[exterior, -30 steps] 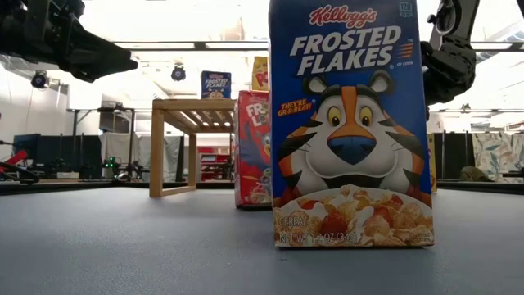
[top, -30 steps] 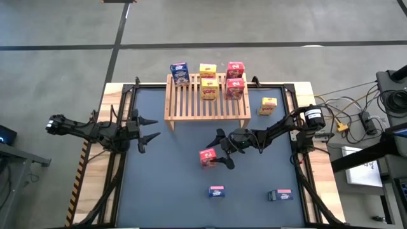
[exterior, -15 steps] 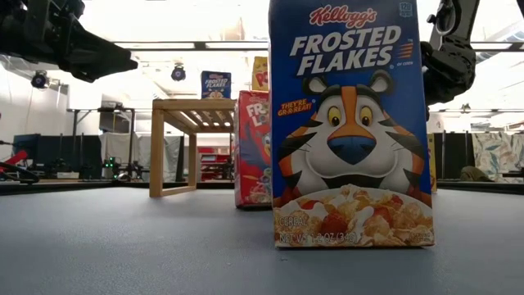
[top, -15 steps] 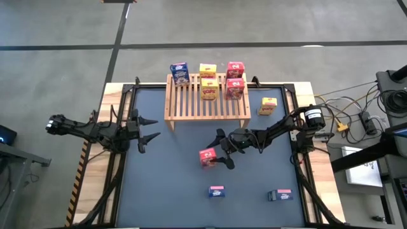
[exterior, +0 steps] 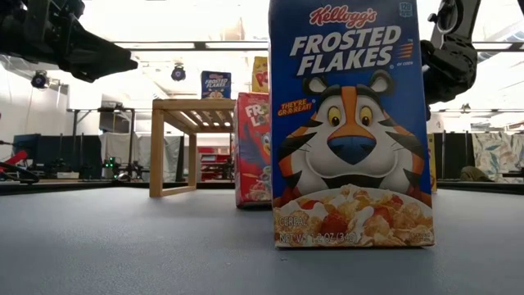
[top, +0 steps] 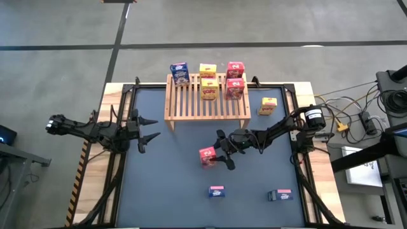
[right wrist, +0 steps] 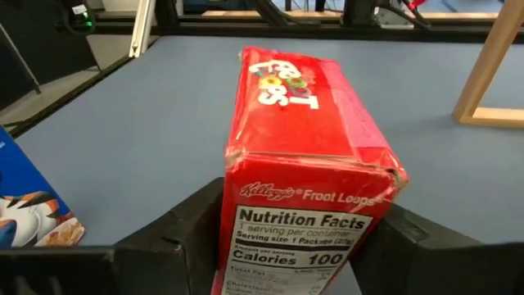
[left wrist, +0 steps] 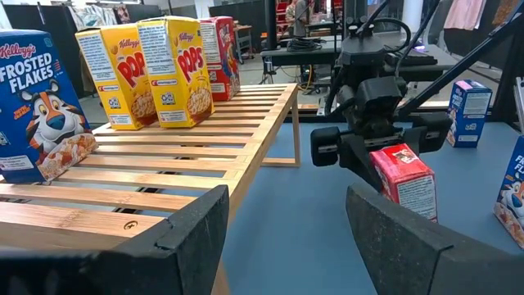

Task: Stack cereal on shelf
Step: Put the red cereal box on the shelf aligned with the other red cereal boxes

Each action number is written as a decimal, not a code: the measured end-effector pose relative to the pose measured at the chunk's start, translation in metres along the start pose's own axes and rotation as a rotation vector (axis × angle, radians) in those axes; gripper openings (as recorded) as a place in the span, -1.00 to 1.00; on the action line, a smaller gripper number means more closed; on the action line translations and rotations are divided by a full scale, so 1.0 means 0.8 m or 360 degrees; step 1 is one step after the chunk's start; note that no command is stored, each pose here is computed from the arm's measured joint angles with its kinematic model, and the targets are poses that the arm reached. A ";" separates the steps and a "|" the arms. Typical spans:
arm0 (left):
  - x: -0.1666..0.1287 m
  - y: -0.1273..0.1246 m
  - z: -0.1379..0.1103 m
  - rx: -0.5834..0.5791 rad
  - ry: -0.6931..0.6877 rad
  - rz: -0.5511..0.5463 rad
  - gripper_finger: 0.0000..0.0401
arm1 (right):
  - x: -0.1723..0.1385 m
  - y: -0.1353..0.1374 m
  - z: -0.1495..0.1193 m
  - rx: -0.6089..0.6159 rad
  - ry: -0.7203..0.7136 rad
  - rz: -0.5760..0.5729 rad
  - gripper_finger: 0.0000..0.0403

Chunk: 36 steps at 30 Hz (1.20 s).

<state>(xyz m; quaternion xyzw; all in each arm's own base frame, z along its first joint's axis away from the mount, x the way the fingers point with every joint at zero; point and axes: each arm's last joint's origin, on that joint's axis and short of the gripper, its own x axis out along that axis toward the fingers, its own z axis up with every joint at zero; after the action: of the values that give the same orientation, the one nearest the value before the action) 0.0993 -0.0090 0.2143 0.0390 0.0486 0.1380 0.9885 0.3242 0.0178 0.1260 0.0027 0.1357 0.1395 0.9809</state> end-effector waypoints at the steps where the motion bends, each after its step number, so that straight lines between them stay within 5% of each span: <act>1: 0.000 0.000 0.000 0.0000 0.0000 0.0000 0.15 | 0.000 0.001 0.001 -0.0006 -0.0005 0.0003 0.01; 25: 0.000 0.000 0.000 0.0000 0.0000 0.0000 0.15 | -0.004 0.005 0.010 0.0039 -0.0030 0.0044 -0.31; 36: 0.000 0.000 0.000 0.0000 0.0000 0.0000 0.15 | -0.007 0.006 0.019 -0.0002 -0.0070 0.0046 -0.31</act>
<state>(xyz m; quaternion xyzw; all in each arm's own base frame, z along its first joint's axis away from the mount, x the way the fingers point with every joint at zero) 0.0993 -0.0091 0.2142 0.0391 0.0487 0.1380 0.9885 0.3217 0.0216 0.1423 0.0071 0.1140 0.1537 0.9815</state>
